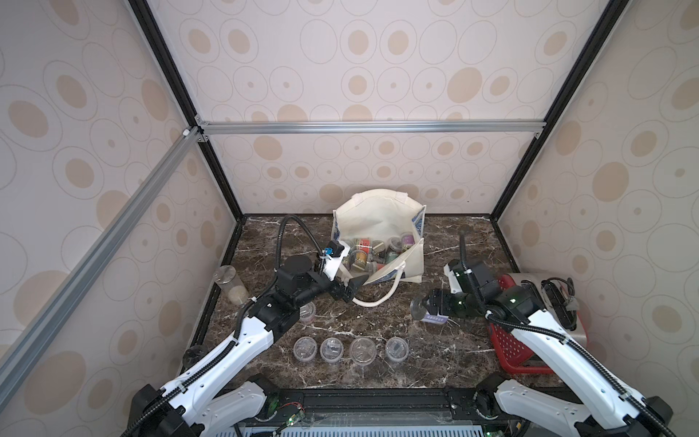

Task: Take out the seed jars from the canvas bag
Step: Place the seed jar at the center of the board.

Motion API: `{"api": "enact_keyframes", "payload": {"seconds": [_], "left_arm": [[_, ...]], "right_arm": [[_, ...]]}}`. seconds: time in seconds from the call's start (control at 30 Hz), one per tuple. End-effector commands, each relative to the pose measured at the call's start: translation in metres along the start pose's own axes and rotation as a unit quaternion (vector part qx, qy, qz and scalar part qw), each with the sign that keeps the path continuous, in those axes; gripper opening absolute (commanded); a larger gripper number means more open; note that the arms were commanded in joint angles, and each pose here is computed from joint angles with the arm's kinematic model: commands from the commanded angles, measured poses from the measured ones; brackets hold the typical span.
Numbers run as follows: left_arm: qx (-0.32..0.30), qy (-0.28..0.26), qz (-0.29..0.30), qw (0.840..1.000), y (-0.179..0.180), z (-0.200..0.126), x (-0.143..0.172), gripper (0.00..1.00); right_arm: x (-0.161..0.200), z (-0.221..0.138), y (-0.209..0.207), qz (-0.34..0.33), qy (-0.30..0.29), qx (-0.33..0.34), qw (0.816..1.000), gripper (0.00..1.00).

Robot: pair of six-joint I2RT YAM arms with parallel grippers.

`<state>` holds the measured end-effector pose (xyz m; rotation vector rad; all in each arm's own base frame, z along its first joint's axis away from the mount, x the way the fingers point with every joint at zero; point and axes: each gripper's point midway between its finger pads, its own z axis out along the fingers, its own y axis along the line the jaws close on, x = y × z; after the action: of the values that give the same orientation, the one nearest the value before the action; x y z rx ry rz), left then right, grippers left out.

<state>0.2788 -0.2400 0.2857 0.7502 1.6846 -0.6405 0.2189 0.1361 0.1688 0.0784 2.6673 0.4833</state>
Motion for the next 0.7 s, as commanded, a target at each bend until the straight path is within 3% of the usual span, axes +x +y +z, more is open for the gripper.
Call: {"api": "enact_keyframes", "payload": {"seconds": [0.0, 0.2, 0.67], "left_arm": [[-0.013, -0.017, -0.003, 1.000, 0.001, -0.011, -0.007, 0.98], [-0.017, -0.012, -0.007, 1.000, 0.001, -0.013, 0.003, 0.98], [-0.004, 0.009, -0.010, 1.000, -0.002, -0.008, 0.018, 0.98]], "right_arm": [[-0.001, 0.022, 0.023, 0.016, 0.006, -0.073, 0.997, 0.70], [0.008, 0.065, 0.028, 0.012, 0.052, -0.086, 0.995, 0.69], [0.034, 0.101, 0.010, 0.051, 0.114, -0.104, 0.987, 0.72]]}}
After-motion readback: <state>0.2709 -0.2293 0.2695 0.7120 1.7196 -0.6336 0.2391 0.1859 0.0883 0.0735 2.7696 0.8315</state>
